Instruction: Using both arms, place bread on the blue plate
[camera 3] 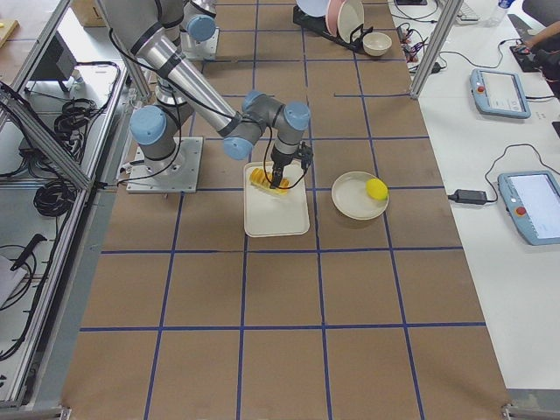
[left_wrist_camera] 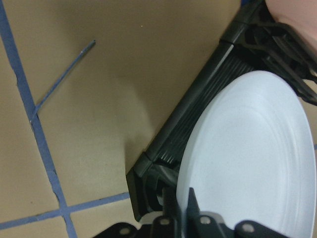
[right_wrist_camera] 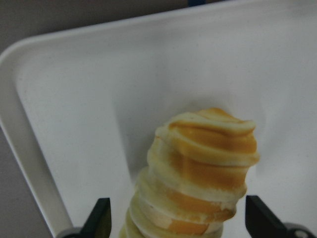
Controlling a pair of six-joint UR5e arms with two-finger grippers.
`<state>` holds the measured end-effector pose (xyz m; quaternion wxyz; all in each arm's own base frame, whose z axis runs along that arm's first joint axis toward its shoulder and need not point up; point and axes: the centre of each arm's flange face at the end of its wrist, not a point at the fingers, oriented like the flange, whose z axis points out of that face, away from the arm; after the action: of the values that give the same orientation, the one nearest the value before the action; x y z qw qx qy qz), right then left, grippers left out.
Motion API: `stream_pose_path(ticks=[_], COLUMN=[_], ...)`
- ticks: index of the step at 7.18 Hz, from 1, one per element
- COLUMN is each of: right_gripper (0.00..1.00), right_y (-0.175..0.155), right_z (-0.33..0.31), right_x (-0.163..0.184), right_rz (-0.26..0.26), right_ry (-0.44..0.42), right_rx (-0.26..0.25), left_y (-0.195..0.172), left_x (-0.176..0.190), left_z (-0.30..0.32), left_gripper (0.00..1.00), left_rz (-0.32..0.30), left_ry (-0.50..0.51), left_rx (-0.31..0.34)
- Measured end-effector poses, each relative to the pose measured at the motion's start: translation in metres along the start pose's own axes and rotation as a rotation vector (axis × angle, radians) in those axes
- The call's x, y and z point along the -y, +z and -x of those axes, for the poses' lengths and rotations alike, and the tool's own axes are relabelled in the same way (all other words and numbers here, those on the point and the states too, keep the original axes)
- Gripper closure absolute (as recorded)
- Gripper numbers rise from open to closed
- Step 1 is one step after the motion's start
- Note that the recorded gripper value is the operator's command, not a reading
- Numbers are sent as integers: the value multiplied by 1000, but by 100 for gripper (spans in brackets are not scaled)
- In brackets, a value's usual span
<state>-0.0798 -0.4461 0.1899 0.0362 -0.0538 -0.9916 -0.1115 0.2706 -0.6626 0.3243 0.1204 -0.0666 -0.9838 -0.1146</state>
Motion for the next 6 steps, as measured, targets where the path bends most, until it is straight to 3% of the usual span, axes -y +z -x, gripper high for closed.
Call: stream_pose_path(ticks=[1,3,4,6], right_gripper=[19,96,99,99], right_y=[2,5,7,3], right_z=[0,-8,-11,-12], right_x=[0,1,2,2], right_rz=[1,-1,1,-13], right_ry=[1,14,14,17], right_rx=[1,9,13,17], left_y=[-21,-51,-50,-30], left_x=[-18,-62,-82,-87], left_z=[-19,-69,-99,-210], left_gripper=[86,86,86,86], left_rz=[9,8,7,-19], left_ry=[3,-6,-23,-25], left_rx=[4,12,7,66])
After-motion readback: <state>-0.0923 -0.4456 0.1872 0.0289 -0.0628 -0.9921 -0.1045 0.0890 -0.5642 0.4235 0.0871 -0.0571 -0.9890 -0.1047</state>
